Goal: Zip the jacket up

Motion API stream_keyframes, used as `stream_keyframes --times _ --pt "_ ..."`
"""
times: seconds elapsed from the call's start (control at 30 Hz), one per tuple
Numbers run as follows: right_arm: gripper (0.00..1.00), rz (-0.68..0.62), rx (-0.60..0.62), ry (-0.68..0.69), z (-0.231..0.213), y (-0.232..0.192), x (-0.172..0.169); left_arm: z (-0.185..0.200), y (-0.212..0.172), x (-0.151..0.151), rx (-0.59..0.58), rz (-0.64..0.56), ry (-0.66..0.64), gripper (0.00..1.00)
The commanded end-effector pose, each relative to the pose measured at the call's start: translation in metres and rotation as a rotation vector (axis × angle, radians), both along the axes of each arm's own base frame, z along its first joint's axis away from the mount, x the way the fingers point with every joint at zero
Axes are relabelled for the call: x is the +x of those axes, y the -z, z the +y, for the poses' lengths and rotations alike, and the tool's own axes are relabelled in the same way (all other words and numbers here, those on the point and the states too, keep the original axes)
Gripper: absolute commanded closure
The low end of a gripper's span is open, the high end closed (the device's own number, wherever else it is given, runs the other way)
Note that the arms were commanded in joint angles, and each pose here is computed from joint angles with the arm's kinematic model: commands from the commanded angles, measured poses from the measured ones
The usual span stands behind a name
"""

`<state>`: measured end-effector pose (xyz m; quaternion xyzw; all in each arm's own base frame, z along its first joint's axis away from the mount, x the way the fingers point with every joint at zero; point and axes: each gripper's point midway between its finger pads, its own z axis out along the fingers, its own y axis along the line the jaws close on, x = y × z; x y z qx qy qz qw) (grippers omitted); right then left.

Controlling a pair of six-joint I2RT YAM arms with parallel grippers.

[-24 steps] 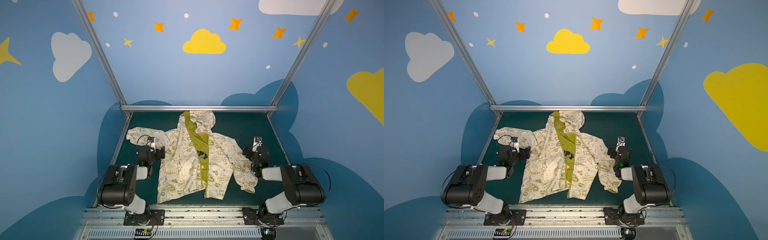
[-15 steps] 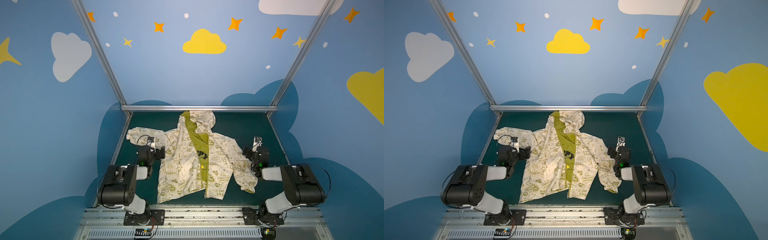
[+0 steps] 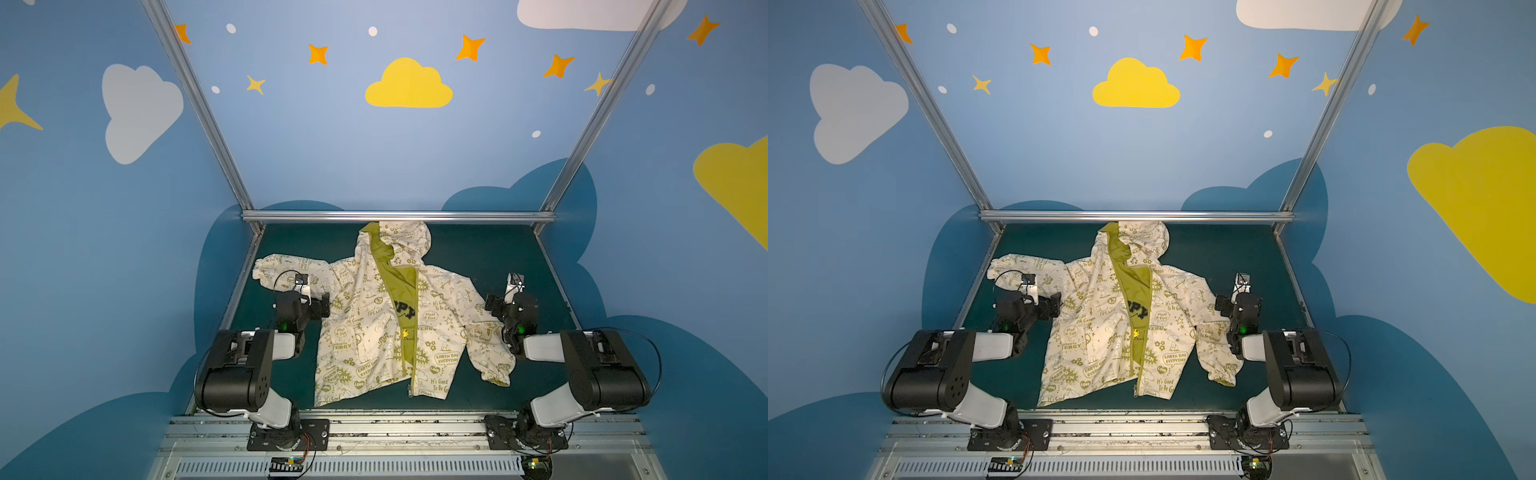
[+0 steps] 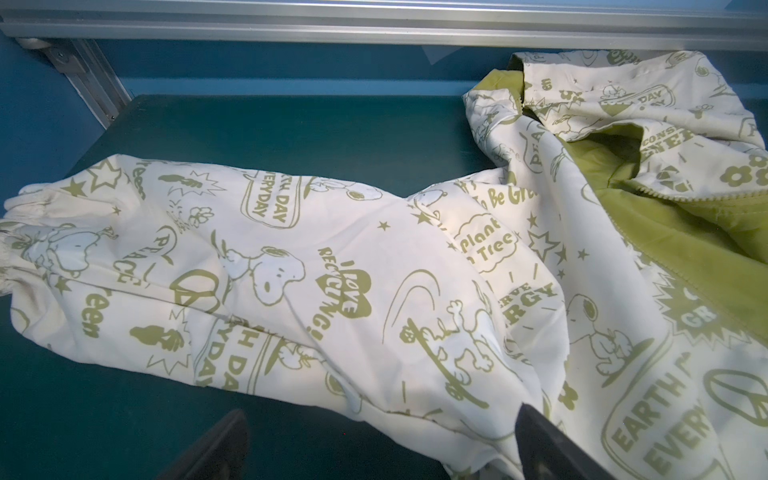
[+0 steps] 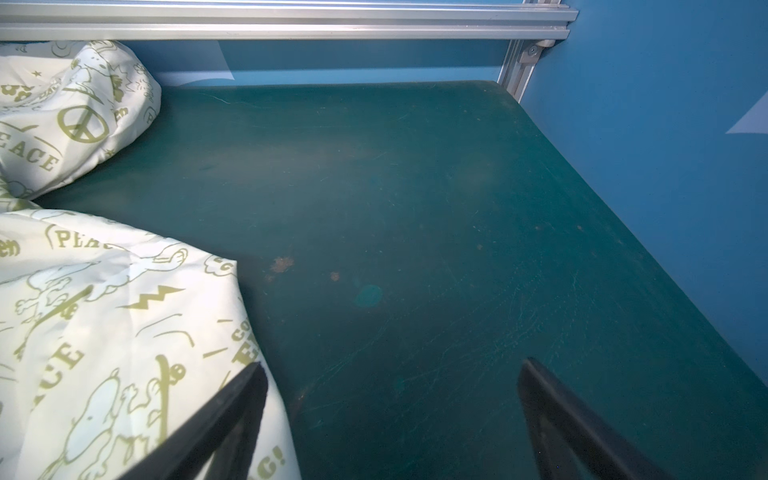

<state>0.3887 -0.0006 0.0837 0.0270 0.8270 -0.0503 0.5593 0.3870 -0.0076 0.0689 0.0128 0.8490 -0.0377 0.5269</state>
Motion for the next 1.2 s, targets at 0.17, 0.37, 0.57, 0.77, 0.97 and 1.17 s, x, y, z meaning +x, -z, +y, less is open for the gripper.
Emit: stream_keyframes --times 0.17,0.37,0.57,0.77,0.97,1.17 --pt "0.06 -0.086 -0.017 0.013 -0.001 -0.031 -0.003 0.011 -0.035 0.010 0.017 -0.069 -0.060 0.01" --pt "0.06 0.074 0.065 0.077 0.006 -0.091 -0.054 0.011 -0.087 -0.016 0.000 0.119 -0.081 0.01" --pt "0.06 0.295 0.407 -0.131 0.077 -0.095 -0.120 -0.042 -0.092 -0.066 -0.179 0.285 0.014 0.01" --pt "0.07 0.587 0.669 -0.385 0.176 -0.071 -0.182 -0.083 -0.062 -0.107 -0.372 0.494 0.018 0.01" --pt "0.14 0.740 0.770 -0.549 0.258 -0.031 -0.210 -0.096 -0.052 -0.132 -0.445 0.488 0.006 0.01" --pt "0.26 0.859 0.701 -0.641 0.307 -0.007 -0.221 -0.104 -0.033 -0.155 -0.539 0.562 0.001 0.01"
